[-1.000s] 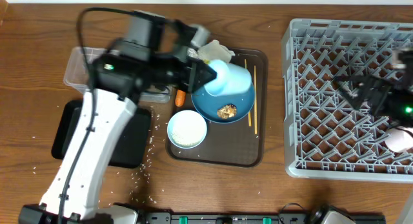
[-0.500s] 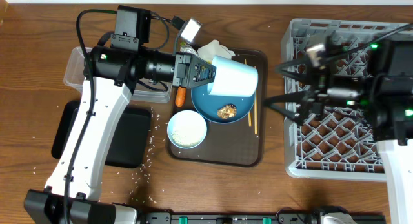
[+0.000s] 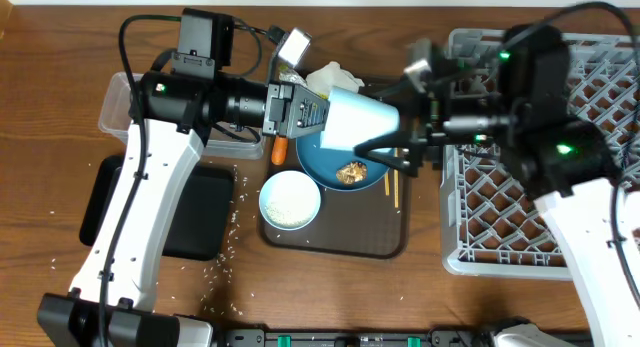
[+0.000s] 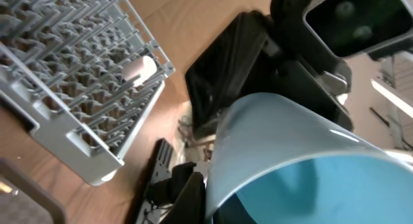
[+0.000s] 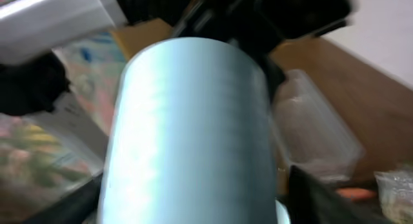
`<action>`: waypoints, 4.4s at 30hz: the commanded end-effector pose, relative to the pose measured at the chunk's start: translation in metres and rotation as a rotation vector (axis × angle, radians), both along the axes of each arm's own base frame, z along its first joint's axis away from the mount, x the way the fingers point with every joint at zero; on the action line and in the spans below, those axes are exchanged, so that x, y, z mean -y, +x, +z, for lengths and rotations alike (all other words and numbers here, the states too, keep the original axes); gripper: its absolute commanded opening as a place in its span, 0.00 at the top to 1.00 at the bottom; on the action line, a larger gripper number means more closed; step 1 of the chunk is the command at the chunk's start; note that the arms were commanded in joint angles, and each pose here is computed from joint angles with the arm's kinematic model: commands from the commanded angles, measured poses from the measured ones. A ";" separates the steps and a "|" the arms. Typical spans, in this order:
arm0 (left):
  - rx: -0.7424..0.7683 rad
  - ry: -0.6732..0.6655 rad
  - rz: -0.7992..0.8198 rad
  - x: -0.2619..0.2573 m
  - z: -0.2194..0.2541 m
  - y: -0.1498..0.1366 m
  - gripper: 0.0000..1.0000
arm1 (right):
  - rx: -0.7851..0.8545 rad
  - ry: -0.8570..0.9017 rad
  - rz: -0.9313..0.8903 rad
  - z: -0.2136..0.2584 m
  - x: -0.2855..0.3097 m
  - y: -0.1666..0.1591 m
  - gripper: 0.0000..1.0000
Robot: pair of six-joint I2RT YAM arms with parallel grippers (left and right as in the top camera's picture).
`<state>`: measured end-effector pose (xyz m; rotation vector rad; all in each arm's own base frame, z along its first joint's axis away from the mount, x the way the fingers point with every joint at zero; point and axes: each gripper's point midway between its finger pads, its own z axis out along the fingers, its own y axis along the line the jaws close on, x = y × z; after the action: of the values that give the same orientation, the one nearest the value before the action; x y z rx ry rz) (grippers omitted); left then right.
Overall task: Sort waste into correct bins and load items into the dishwasher rack
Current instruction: 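Lift the blue cup and pass it to the right gripper, then place the blue cup in the rack with the right gripper, then move the left gripper down to the rim of the blue plate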
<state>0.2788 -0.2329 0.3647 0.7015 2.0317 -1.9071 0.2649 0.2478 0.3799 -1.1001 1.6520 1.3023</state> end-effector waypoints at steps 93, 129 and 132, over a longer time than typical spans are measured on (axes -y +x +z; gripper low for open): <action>0.113 0.342 0.411 -0.022 -0.032 0.064 0.34 | -0.772 0.308 -1.762 -0.053 0.495 0.024 0.16; 0.151 1.192 0.648 -0.072 -0.196 0.107 0.35 | -0.651 -0.421 -1.225 -0.092 0.238 0.073 0.07; 0.157 1.179 0.635 -0.062 -0.201 0.109 0.35 | -0.655 -0.421 -1.225 -0.092 0.238 0.073 0.07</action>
<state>0.3879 -0.1670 0.1657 0.2485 2.6856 -0.2191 0.3378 0.0074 0.2907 0.3231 2.4799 0.4641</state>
